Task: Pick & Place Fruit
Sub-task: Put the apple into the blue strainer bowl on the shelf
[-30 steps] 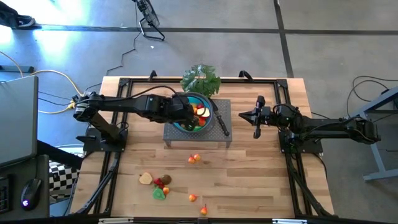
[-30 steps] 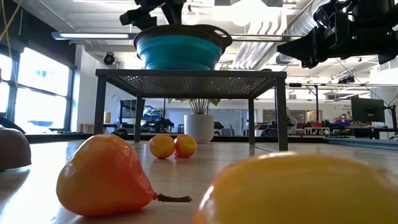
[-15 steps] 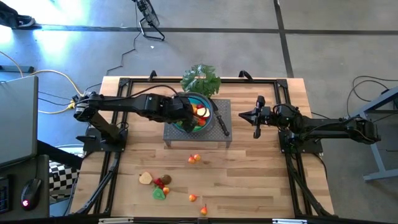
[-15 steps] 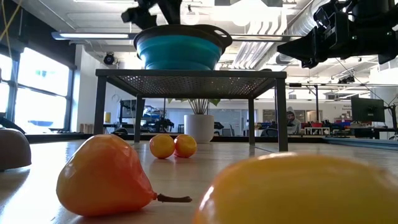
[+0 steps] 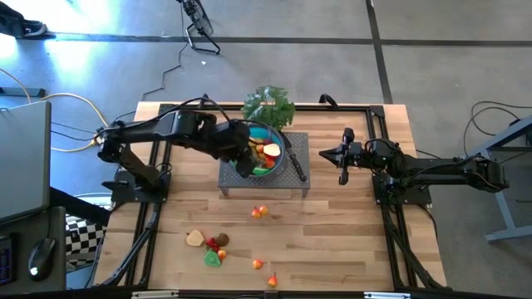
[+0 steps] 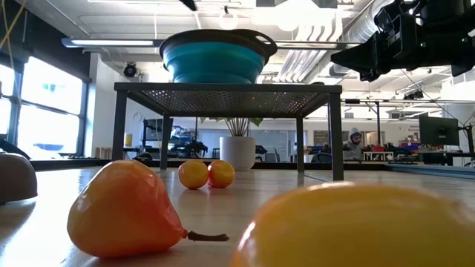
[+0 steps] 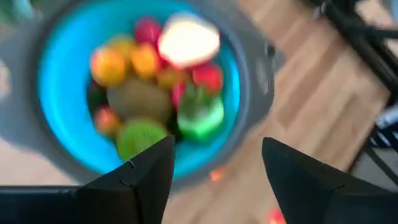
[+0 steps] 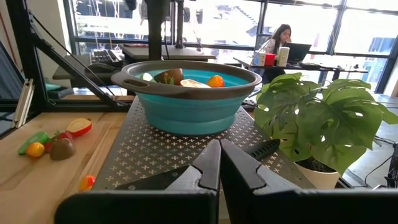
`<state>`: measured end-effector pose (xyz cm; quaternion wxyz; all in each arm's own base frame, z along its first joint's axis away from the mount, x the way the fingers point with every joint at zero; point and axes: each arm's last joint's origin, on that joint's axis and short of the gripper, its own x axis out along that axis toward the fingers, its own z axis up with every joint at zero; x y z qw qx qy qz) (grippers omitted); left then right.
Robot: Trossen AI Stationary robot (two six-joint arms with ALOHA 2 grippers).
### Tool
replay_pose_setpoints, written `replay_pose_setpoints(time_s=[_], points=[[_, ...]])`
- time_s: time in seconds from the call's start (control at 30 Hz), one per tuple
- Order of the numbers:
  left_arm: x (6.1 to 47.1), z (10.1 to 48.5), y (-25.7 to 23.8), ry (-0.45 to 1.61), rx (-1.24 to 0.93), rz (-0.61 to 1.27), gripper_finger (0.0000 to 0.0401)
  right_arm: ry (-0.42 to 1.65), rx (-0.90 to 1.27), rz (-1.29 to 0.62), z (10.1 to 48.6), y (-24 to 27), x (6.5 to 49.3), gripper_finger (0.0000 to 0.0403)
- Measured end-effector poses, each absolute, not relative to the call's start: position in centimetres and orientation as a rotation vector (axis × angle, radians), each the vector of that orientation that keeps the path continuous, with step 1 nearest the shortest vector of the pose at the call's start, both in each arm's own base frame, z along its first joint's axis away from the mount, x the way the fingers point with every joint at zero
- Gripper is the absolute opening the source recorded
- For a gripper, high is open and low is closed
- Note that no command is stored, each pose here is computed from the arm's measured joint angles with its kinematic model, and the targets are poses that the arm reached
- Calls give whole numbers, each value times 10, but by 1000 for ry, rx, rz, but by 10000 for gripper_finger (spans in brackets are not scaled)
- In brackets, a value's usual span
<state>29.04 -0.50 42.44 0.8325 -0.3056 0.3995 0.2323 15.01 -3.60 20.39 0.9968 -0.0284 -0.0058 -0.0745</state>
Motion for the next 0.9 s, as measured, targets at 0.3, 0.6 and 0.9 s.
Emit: replay_pose_setpoints(time_s=[0.3, 0.6, 0.9], points=[[273, 404, -30, 1123, -861, 580, 201, -12, -56, -149, 204, -36, 150, 2], [256, 402, -78, 1136, -978, 711, 180, -11, -56, -149, 204, -36, 150, 2], [241, 403, -118, 1008, -1054, 802, 170, 2, -54, -148, 203, -36, 150, 2]])
